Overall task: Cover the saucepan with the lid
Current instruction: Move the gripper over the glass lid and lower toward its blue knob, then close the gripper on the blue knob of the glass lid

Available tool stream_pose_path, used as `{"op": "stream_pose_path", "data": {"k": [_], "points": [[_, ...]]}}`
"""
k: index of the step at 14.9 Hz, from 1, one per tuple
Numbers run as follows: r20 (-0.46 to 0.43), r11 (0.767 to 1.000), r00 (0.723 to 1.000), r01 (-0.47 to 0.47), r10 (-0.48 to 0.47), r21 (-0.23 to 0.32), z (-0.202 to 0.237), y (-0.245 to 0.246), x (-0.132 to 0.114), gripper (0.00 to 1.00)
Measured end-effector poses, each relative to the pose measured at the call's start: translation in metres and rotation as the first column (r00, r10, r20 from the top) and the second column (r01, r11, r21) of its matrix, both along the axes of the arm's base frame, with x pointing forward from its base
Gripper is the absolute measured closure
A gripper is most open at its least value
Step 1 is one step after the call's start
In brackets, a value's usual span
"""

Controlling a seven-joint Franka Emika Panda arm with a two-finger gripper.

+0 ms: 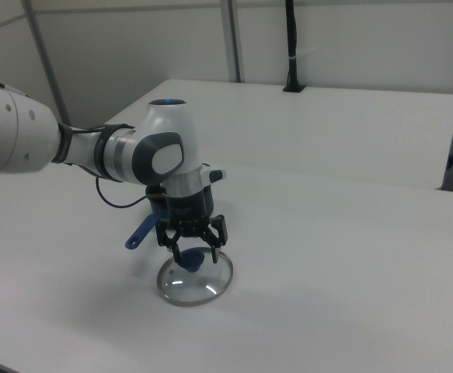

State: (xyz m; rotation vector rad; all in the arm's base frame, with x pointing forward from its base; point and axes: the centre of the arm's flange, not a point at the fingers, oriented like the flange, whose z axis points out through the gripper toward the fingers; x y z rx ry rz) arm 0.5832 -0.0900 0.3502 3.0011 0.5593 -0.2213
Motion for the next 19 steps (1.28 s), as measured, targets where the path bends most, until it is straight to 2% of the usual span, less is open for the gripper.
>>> {"op": "stream_pose_path", "data": {"k": [2,4,5,7,9,11,16,19], "points": [[0.0,1.0,1.0,0.0,0.0,0.002,-0.0004,0.001,0.0001,0.17],[-0.003,1.0,1.0,-0.001,0.001,0.003,-0.0017,0.0016,0.0,0.19],[-0.003,1.0,1.0,-0.001,0.001,0.003,-0.0019,0.0015,0.0,0.18],[-0.003,1.0,1.0,0.008,-0.008,0.013,-0.002,0.0014,-0.0002,0.07],[0.002,0.998,0.999,0.036,-0.036,0.051,-0.002,0.0037,0.0,0.05],[0.002,0.996,0.999,0.049,-0.049,0.07,-0.0021,0.0049,0.0001,0.05],[-0.005,0.996,0.999,0.053,-0.052,0.075,-0.0034,0.0055,-0.0007,0.06],[-0.011,0.996,0.999,0.053,-0.052,0.076,-0.0069,0.0059,-0.0008,0.11]]}}
